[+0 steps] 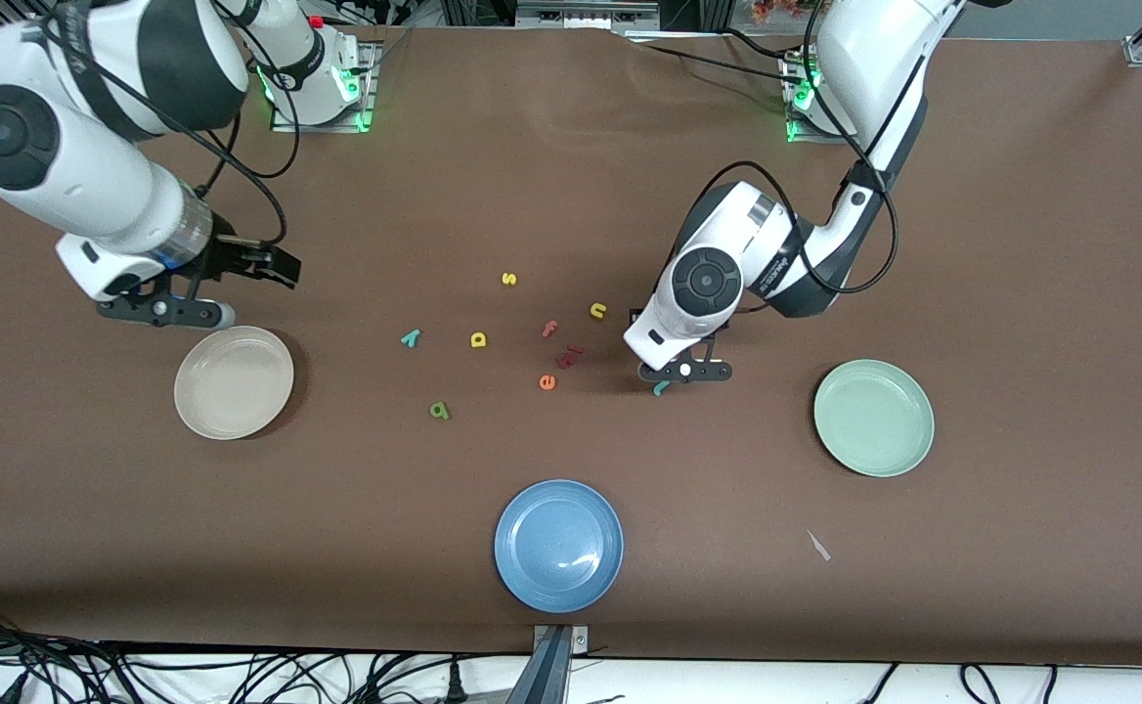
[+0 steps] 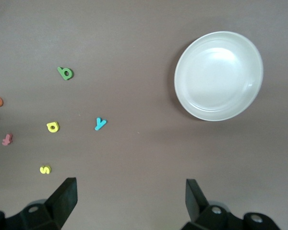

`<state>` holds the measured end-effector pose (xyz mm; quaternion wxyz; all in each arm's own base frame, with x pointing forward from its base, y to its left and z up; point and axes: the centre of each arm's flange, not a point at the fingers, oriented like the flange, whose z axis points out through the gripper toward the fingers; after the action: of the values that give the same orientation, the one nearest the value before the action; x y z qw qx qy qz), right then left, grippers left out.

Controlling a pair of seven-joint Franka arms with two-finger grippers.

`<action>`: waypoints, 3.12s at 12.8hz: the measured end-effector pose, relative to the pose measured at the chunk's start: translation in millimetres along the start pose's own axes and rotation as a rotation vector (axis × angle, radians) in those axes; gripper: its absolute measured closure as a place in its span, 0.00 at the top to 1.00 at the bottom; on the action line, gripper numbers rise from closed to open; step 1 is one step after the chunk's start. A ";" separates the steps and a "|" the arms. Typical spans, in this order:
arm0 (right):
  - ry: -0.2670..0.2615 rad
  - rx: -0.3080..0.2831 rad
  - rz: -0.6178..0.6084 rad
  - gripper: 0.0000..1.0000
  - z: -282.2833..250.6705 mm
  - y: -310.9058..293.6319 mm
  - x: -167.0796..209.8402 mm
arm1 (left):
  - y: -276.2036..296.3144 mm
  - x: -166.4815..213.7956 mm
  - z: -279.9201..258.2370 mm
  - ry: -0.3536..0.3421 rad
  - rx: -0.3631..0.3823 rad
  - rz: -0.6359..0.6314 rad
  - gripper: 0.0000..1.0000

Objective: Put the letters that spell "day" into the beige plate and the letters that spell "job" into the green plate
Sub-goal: 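Grasp the pink b with the left gripper while the right gripper nears the y, then drop the b on the green plate while the right gripper grasps the cyan y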

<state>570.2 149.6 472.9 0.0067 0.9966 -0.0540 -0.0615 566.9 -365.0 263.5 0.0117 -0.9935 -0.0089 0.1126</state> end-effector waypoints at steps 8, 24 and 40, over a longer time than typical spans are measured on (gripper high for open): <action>0.026 0.035 0.202 1.00 113.9 -49.1 -14.0 | -5.0 15.5 63.4 0.052 -0.012 0.004 0.61; 0.104 0.105 0.425 1.00 298.4 -99.1 -44.2 | -37.3 19.9 60.9 0.096 -0.032 -0.020 0.28; 0.117 0.103 0.423 0.15 300.7 -88.8 -35.1 | -324.5 101.0 63.9 0.020 0.072 0.197 0.55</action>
<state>508.1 239.7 177.0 -0.0283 0.9639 -0.2646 0.0020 646.1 -37.3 186.8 0.0364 -0.9896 0.0928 0.1033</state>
